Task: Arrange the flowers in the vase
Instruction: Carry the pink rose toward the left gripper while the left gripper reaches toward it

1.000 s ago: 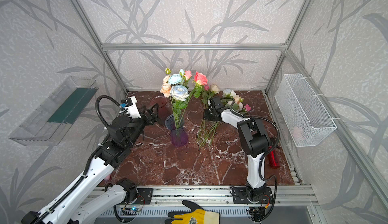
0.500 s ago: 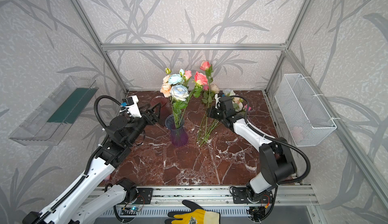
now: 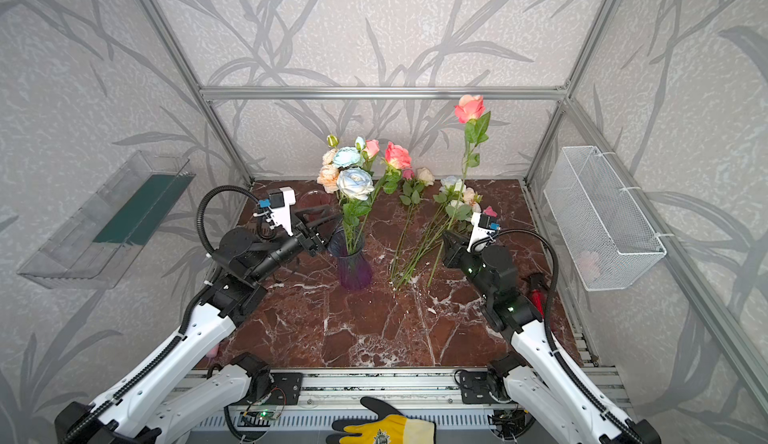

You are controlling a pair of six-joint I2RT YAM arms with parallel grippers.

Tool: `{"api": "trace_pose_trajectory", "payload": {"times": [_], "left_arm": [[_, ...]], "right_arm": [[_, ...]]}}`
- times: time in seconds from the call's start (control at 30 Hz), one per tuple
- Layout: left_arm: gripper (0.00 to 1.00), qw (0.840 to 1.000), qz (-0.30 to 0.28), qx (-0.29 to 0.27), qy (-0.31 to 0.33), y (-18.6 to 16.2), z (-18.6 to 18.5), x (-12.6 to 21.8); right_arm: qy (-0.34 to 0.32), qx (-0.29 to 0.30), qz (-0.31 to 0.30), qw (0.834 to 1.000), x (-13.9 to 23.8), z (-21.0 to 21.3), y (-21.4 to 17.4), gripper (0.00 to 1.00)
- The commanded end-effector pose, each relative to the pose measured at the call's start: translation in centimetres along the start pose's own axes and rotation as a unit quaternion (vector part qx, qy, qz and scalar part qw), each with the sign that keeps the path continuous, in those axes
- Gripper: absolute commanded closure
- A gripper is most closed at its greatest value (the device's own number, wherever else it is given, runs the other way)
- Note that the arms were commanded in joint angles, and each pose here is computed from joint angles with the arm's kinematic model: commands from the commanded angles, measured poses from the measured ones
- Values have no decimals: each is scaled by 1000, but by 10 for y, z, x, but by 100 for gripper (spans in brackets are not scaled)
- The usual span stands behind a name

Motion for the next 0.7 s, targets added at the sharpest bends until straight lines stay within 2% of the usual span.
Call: {"api": "trace_pose_trajectory", "payload": {"times": [0.0, 0.17, 0.4, 0.67], "left_arm": [[27, 997, -18, -12, -80, 19, -25, -1], [27, 993, -9, 3, -117, 17, -33, -8], [28, 988, -13, -4, -155, 25, -50, -3], [31, 988, -19, -19, -153, 32, -54, 5]], "right_arm": [[70, 26, -34, 997, 13, 31, 13, 98], [140, 67, -7, 988, 17, 77, -6, 98], [227, 154, 44, 961, 19, 148, -63, 99], [278, 162, 83, 943, 16, 178, -99, 100]]}}
Point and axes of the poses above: each gripper's point midway between its finger pads, its own x axis back along the fingers, its own z axis along the line the jaws close on, y = z × x, the point moved 4 cm from there along x, back along the fingers, and after that the axes turned 15 degrees about -x, right-handed, at the moved point
